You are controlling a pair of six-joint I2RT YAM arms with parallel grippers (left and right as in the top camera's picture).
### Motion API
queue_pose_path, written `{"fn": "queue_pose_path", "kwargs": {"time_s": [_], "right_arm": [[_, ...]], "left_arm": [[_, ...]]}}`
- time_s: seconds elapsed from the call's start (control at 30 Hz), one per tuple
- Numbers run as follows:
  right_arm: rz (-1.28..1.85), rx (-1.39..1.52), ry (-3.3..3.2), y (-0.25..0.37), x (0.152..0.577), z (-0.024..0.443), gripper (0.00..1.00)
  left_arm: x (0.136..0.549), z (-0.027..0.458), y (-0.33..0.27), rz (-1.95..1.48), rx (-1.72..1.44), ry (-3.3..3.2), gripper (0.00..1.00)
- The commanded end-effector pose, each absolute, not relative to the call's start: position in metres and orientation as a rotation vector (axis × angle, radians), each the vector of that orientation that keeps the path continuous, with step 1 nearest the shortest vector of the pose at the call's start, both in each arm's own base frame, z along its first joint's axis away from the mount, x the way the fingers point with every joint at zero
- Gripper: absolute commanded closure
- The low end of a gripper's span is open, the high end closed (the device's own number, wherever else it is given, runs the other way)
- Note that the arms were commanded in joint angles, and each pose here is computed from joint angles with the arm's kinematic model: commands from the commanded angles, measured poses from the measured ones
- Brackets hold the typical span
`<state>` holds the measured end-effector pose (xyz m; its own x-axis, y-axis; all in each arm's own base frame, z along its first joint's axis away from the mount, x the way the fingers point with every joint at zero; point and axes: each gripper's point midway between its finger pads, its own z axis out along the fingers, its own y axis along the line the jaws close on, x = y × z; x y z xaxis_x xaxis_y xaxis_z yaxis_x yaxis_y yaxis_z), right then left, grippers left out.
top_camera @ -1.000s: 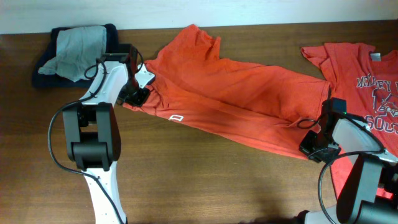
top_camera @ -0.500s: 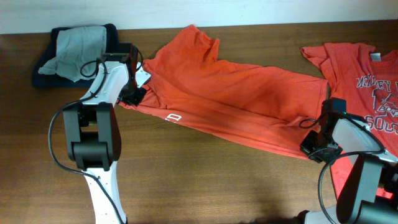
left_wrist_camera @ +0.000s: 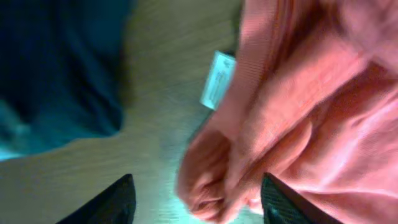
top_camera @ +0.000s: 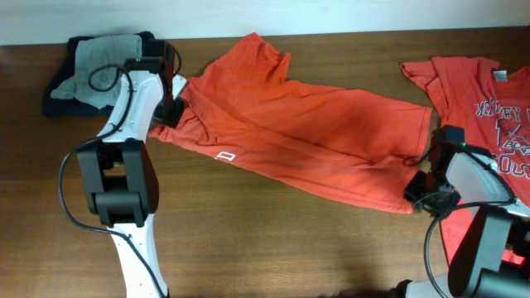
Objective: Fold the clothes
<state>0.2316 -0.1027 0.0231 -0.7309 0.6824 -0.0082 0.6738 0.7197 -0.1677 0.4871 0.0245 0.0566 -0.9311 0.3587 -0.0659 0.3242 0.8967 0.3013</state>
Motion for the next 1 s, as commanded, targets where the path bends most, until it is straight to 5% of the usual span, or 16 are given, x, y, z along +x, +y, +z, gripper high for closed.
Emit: {"fn": "queue_pose_path", "kwargs": {"time_s": [0.0, 0.17, 0.5, 0.8, 0.9, 0.97], "right_arm": [[0.213, -1.146, -2.932, -0.107, 0.255, 0.047, 0.49], [-0.029, -0.939, -3.082, -0.090, 0.291, 0.087, 0.49], [-0.286, -0.148, -3.344, -0.010, 0.341, 0.116, 0.62], [-0.426, 0.623, -3.432, 0.095, 0.368, 0.129, 0.50], [-0.565, 0.752, -3.480, 0.135, 0.381, 0.141, 0.69], [-0.558, 0.855, -3.515, 0.152, 0.391, 0.144, 0.72]], "left_arm": [[0.502, 0.104, 0.018, 0.398, 0.405, 2.851, 0.31], [0.516, 0.135, -0.003, 0.186, 0.231, 2.791, 0.03], [0.517, 0.135, -0.002, 0.014, -0.159, 2.789, 0.11], [0.518, 0.138, 0.035, -0.279, -0.508, 2.740, 0.11], [0.517, 0.140, 0.053, -0.353, -0.576, 2.718, 0.11], [0.516, 0.141, 0.055, -0.406, -0.589, 2.709, 0.11]]}}
